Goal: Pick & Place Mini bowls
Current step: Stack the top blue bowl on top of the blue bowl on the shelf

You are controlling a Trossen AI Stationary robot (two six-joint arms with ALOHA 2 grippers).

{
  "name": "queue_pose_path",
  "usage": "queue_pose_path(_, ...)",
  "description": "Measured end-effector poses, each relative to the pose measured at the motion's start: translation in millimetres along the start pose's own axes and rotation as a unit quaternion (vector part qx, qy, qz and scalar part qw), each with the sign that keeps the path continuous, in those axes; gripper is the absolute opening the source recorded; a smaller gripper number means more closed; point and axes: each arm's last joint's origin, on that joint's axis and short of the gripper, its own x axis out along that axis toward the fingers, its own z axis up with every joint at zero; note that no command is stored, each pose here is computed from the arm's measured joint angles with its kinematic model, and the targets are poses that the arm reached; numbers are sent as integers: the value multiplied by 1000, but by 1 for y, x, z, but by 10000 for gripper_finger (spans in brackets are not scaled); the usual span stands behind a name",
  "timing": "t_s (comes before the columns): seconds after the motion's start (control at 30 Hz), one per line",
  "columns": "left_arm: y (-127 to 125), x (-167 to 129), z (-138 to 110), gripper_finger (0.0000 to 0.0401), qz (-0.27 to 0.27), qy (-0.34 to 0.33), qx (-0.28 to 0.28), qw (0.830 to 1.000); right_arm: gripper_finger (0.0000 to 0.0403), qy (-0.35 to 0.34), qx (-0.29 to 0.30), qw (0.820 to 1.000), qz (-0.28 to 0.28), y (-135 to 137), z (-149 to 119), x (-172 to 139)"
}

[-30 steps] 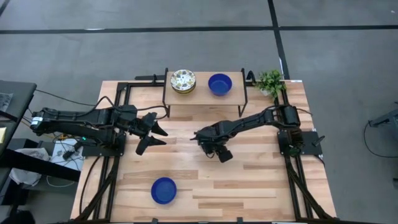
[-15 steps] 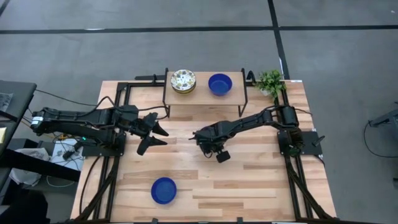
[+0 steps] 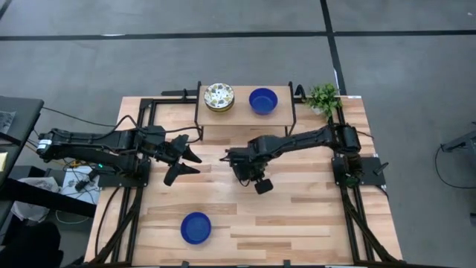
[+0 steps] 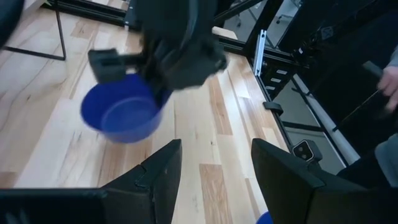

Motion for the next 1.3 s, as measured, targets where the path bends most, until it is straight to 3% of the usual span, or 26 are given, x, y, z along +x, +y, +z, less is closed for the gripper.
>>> queue_pose_path(0.17,0,0,0,192,0,-1,0,1000,1,-62,-26,994,85,4,14,-47)
queue_pose_path(0.3,0,0,0,192,0,-2,0,1000,1,-132,-32,977,163,-1,19,-83)
queue_pose_path(0.4,0,0,0,192,0,-2,0,1000,1,-190,-27,953,236,-8,18,-103)
queue_pose_path(0.63,0,0,0,192,0,-2,0,1000,0,-290,-19,874,390,-19,14,-128)
queue_pose_path(0.7,0,0,0,192,0,-2,0,1000,0,-299,-17,862,409,-20,13,-129)
queue_pose_path(0.77,0,0,0,192,0,-2,0,1000,0,-299,-15,861,411,-20,13,-129)
queue_pose_path(0.9,0,0,0,192,-1,-2,0,1000,0,-282,-5,878,388,-19,14,-127)
queue_pose_path(0.97,0,0,0,192,-1,-2,0,1000,0,-248,19,908,337,-19,15,-124)
queue_pose_path(1.07,0,0,0,192,-1,-2,0,1000,0,-160,75,962,207,-18,13,-115)
queue_pose_path(1.13,0,0,0,192,0,-2,0,1000,0,-96,89,983,129,-15,8,-112)
queue_pose_path(1.2,0,0,0,192,0,-2,1,1000,0,-30,94,993,62,-12,2,-109)
queue_pose_path(1.3,0,0,0,192,0,-2,1,1000,0,56,94,994,-22,-8,-7,-108)
